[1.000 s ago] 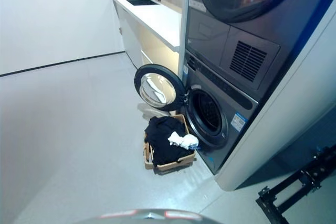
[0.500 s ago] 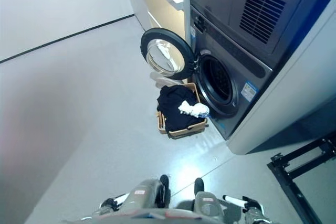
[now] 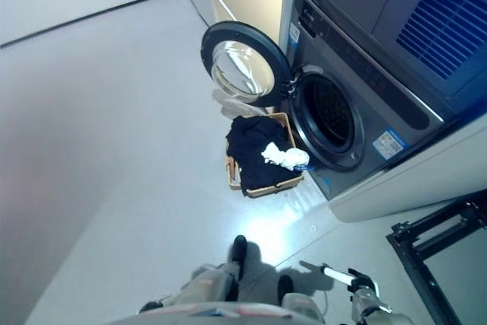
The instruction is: Put the clothes in the basket into the washing machine.
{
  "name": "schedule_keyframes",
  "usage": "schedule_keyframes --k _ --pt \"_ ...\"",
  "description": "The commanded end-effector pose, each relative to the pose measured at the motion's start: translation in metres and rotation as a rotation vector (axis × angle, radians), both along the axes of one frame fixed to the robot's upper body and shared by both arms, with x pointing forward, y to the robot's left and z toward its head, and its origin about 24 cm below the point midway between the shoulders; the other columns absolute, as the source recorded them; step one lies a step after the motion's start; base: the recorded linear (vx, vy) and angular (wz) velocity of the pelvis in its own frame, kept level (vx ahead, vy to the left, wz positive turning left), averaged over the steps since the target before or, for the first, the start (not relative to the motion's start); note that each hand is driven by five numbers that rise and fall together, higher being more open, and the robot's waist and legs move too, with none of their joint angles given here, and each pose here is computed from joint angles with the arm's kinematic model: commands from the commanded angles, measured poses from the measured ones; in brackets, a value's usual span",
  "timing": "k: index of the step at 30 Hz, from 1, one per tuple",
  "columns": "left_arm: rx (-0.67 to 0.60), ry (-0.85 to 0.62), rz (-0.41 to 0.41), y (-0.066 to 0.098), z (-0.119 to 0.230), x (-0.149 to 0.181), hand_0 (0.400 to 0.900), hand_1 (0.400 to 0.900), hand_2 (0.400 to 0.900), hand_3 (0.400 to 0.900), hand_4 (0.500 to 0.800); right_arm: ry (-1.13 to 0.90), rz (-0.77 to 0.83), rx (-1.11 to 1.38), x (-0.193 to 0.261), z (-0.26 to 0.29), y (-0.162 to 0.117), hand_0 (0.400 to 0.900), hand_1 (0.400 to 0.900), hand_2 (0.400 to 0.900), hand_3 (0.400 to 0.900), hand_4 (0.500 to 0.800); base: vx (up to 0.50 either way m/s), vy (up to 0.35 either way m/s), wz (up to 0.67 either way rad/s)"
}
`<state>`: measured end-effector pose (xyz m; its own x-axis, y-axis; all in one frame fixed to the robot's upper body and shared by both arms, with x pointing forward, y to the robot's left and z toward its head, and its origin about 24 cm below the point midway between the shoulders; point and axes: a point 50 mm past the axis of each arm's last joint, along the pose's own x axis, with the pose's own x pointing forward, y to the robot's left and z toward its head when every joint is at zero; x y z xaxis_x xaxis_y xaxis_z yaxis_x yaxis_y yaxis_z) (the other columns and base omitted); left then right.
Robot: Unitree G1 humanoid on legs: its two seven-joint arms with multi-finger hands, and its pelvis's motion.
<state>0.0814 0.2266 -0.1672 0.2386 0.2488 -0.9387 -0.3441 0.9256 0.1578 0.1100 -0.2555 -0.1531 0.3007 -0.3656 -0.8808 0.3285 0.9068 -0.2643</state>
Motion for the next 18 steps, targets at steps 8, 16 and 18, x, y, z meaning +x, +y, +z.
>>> schedule_keyframes --k 8,16,18 --pt "0.113 -0.078 -0.035 0.036 0.015 0.024 0.900 0.900 0.900 0.900 0.800 -0.106 -0.087 -0.023 0.006 0.008 -0.016 0.900 0.900 0.900 0.900 0.800 0.227 0.190 0.13" --pt "0.108 -0.085 -0.033 0.032 0.015 0.027 0.900 0.900 0.900 0.900 0.800 -0.103 -0.134 -0.027 -0.007 0.006 -0.018 0.900 0.900 0.900 0.900 0.800 0.299 -0.084 0.17" --pt "0.102 -0.079 -0.025 0.030 0.013 0.023 0.900 0.900 0.900 0.900 0.800 -0.099 -0.127 -0.031 -0.010 0.006 -0.018 0.900 0.900 0.900 0.900 0.800 0.471 -0.237 0.27"
